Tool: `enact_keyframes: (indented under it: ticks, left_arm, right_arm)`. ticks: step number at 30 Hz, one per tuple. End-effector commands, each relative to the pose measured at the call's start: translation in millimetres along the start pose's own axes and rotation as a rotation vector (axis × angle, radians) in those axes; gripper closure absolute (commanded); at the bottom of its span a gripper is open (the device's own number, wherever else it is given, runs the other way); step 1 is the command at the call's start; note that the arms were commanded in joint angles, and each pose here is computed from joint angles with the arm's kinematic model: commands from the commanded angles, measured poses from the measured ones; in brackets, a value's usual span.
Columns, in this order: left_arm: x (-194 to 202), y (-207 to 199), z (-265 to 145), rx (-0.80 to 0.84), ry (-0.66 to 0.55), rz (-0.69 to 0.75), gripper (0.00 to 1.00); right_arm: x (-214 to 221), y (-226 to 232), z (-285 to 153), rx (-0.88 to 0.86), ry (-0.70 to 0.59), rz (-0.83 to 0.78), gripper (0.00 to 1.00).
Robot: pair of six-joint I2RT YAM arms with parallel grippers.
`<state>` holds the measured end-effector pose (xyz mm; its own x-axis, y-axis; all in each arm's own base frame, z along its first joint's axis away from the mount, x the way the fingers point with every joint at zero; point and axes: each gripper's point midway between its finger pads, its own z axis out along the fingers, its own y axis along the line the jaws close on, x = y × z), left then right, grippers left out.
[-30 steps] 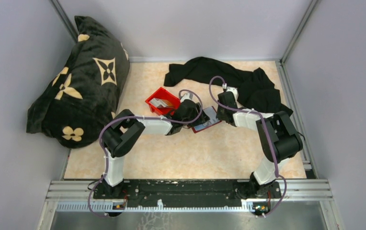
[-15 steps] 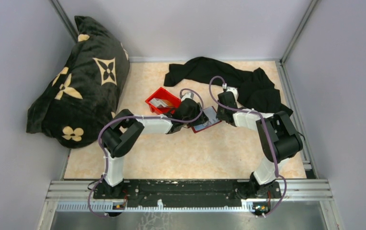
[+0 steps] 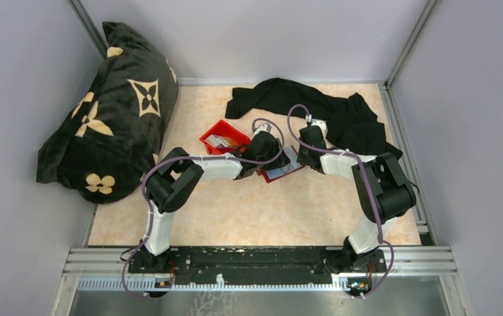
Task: Put the credit cards into the card holder
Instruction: Insert the credit card into the card holder.
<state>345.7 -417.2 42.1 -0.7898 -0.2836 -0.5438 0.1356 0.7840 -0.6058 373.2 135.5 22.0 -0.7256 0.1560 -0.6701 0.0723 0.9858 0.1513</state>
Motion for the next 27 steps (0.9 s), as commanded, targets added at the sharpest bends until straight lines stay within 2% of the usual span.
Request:
enact_keyframes:
  ticks: [1,14,27]
  left_arm:
    - [17,10,8,-0.038,0.051,0.016,0.45]
    - [12,-9,14,-0.011,0.04,0.016,0.45]
    - [8,-6,7,-0.029,0.021,0.024,0.45]
  right_arm:
    - [74,-3,0,-0.014,0.236,-0.044,1.0]
    - [78,0,-2,-0.021,0.24,-0.05,1.0]
    - [81,13,-8,-0.041,0.239,-0.071,1.0]
